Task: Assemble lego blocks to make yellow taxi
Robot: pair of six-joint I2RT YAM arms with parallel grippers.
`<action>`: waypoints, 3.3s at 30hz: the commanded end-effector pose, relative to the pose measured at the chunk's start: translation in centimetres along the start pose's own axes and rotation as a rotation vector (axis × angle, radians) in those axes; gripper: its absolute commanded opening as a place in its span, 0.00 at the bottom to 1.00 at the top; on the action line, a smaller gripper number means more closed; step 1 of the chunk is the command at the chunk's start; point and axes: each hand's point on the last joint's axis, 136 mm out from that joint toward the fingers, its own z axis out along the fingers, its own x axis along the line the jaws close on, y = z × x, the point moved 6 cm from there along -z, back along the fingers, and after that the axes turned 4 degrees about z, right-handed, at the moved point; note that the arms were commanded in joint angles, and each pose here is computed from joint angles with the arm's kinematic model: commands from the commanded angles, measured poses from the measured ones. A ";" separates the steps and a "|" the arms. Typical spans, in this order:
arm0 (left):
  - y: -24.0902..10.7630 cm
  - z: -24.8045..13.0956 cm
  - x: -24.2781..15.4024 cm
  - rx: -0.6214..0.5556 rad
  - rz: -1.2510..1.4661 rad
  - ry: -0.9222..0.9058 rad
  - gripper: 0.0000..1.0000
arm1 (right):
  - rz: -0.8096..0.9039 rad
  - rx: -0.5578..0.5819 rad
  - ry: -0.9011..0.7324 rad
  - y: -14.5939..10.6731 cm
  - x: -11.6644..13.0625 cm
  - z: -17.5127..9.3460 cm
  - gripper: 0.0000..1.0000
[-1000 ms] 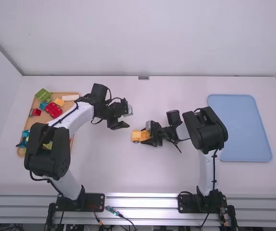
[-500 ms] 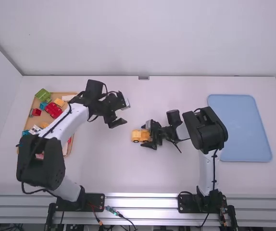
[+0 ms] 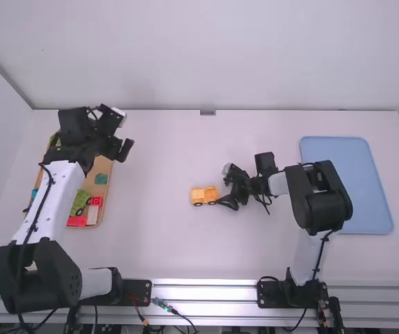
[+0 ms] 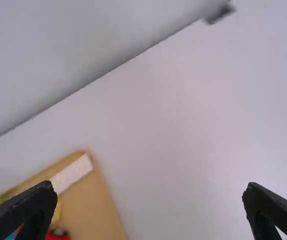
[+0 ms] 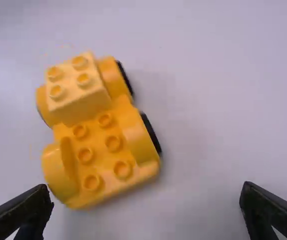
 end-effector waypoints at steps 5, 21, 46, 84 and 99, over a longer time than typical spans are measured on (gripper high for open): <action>-0.9 -0.1 1.1 0.010 -0.093 0.019 0.99 | 0.102 0.066 -0.326 3.7 -1.5 -4.0 0.99; -1.3 0.3 3.3 -0.026 -0.550 0.219 0.99 | 0.062 0.015 -0.446 6.1 -2.2 -6.0 0.99; -4.1 9.6 14.4 0.502 -1.048 0.315 0.99 | 0.050 0.003 -0.453 6.4 -2.4 -6.1 0.99; -11.5 16.0 13.5 0.576 -1.384 0.198 0.89 | 0.045 0.008 -0.452 6.3 -2.3 -6.0 0.99; -14.3 18.2 12.7 0.542 -1.382 0.197 0.73 | 0.046 0.008 -0.451 6.3 -2.3 -6.0 0.99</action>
